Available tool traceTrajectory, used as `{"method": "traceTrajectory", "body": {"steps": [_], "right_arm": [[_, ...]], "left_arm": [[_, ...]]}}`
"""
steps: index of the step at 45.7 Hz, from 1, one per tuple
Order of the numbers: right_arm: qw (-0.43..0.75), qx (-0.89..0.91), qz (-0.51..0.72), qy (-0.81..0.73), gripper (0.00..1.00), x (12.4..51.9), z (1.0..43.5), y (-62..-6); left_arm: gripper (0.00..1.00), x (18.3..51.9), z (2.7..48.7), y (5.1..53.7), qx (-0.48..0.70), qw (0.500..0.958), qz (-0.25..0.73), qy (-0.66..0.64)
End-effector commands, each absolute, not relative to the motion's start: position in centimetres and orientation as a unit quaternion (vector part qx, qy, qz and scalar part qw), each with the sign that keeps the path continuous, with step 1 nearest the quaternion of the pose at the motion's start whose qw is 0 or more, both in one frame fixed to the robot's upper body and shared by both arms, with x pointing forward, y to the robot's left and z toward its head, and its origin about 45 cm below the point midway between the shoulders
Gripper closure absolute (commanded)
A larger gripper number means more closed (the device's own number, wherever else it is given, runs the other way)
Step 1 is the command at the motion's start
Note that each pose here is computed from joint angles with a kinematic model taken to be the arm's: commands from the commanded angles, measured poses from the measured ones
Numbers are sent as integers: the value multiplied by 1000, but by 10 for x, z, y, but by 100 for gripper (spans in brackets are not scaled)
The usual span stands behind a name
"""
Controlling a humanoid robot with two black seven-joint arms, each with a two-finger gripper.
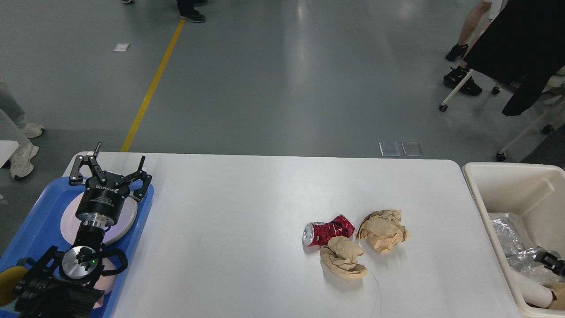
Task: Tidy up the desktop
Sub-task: 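Raise the right gripper out of the bin toward the crumpled brown paper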
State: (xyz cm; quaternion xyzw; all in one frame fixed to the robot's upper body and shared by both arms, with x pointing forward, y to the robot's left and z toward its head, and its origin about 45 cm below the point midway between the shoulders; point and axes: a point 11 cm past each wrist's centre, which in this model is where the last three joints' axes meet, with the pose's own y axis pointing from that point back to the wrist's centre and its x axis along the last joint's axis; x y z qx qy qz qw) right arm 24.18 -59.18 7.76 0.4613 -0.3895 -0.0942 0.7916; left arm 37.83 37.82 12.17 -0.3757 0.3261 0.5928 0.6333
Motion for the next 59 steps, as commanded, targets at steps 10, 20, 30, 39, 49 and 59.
{"method": "traceTrajectory", "body": {"steps": [10, 20, 30, 39, 49, 59], "right_arm": [[818, 505, -49, -271, 0, 292, 181, -545], [831, 542, -47, -120, 0, 346, 272, -446], [801, 595, -10, -64, 0, 353, 347, -357], [778, 627, 36, -10, 0, 325, 371, -292], [756, 648, 87, 0, 0, 313, 366, -257], [755, 648, 92, -22, 0, 320, 357, -263]], "left_arm": [[3, 378, 122, 378, -376, 633, 593, 326], [3, 378, 122, 378, -375, 634, 593, 326], [3, 378, 121, 379, -376, 633, 594, 326], [3, 378, 121, 379, -376, 633, 594, 326], [3, 378, 121, 379, -376, 632, 594, 326], [3, 378, 122, 378, -376, 633, 593, 326]]}}
